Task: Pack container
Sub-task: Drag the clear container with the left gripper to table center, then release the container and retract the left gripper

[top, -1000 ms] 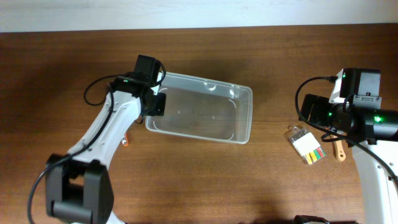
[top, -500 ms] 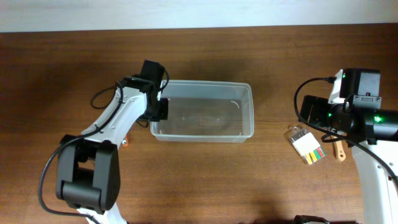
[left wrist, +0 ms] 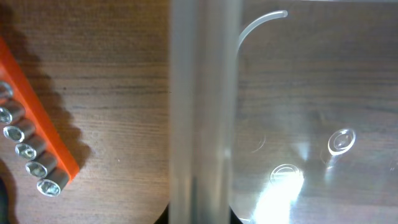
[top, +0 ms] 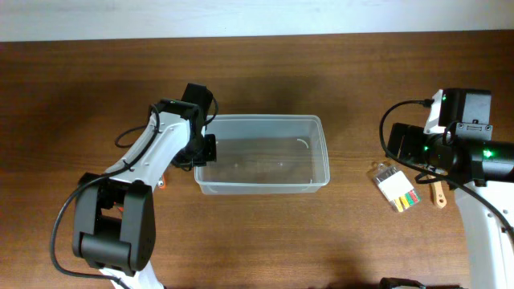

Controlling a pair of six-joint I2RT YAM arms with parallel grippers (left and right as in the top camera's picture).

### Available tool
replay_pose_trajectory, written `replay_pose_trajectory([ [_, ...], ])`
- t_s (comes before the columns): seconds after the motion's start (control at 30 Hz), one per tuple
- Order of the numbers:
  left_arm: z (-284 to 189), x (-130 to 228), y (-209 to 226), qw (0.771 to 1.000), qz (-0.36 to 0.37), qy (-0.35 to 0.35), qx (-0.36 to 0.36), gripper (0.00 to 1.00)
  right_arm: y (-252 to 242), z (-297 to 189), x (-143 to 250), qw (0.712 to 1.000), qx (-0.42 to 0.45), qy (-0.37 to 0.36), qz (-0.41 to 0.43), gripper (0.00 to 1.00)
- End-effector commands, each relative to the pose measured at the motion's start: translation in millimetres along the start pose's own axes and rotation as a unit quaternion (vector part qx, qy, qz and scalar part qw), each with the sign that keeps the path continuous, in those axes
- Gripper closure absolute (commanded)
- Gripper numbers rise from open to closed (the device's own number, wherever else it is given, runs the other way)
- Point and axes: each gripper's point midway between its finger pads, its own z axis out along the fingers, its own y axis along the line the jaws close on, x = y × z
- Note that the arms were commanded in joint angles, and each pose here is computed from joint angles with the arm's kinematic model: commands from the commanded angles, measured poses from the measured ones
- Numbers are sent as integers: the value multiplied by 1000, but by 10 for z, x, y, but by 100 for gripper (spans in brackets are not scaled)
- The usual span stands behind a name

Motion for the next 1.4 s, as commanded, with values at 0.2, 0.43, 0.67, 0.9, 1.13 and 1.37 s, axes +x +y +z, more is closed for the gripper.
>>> replay_pose_trajectory([
  [0.2, 50, -24, 111, 999, -5, -2, -33, 96, 3, -84, -67, 1000, -4, -16, -2, 1],
  [0.43, 50, 4, 119, 999, -5, 4, -35, 75, 3, -84, -66, 1000, -4, -15, -2, 1],
  [0.67, 50, 10, 122, 999, -5, 5, -35, 45, 3, -84, -66, 1000, -4, -15, -2, 1],
  [0.9, 19, -88, 206, 998, -5, -18, -62, 44, 3, -84, -66, 1000, -4, -15, -2, 1],
  [1.13, -366, -362, 222, 995, 2, -79, -68, 43, 31, -84, -63, 1000, -12, -14, -2, 1],
  [1.37, -1159, -632, 161, 981, 32, -186, -42, 32, 24, -85, -23, 1000, -10, -7, -12, 2],
])
